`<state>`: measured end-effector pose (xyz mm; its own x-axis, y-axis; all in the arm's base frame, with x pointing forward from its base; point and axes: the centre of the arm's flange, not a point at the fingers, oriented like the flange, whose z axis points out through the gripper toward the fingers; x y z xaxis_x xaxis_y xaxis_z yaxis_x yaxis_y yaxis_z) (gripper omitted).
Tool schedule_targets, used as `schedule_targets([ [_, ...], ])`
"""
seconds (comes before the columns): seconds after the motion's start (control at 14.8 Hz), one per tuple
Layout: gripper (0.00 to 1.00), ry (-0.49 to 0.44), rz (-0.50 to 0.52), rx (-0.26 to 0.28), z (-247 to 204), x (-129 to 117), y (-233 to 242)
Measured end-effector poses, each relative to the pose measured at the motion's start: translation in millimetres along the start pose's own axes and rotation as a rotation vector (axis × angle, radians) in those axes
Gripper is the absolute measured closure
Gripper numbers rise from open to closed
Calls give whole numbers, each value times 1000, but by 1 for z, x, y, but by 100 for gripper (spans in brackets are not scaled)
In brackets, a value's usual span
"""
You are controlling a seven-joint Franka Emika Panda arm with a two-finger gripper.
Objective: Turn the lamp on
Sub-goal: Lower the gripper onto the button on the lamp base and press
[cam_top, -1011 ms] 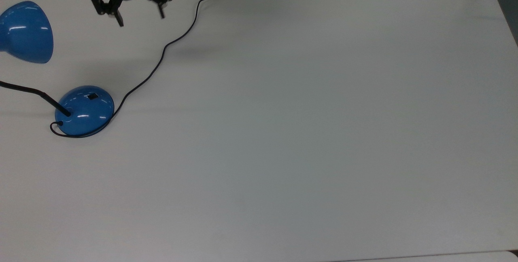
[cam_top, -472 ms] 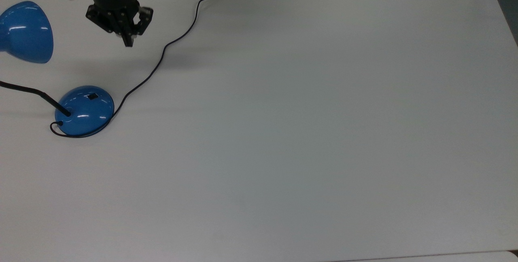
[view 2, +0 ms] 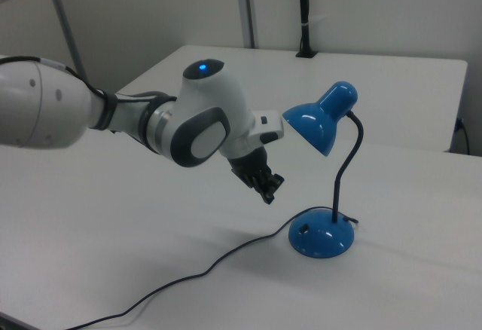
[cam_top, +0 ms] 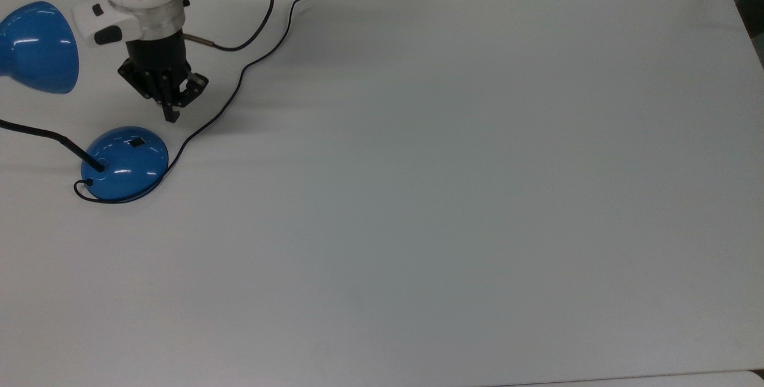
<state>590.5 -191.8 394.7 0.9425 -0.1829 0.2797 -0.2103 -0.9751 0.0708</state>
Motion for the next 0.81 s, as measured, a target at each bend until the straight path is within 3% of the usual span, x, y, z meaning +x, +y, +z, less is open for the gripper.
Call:
schedule_targets([
  [0.4,99,88,77,-36,32,1,41],
  [0.81,99,71,109,-57,61,-7,64],
])
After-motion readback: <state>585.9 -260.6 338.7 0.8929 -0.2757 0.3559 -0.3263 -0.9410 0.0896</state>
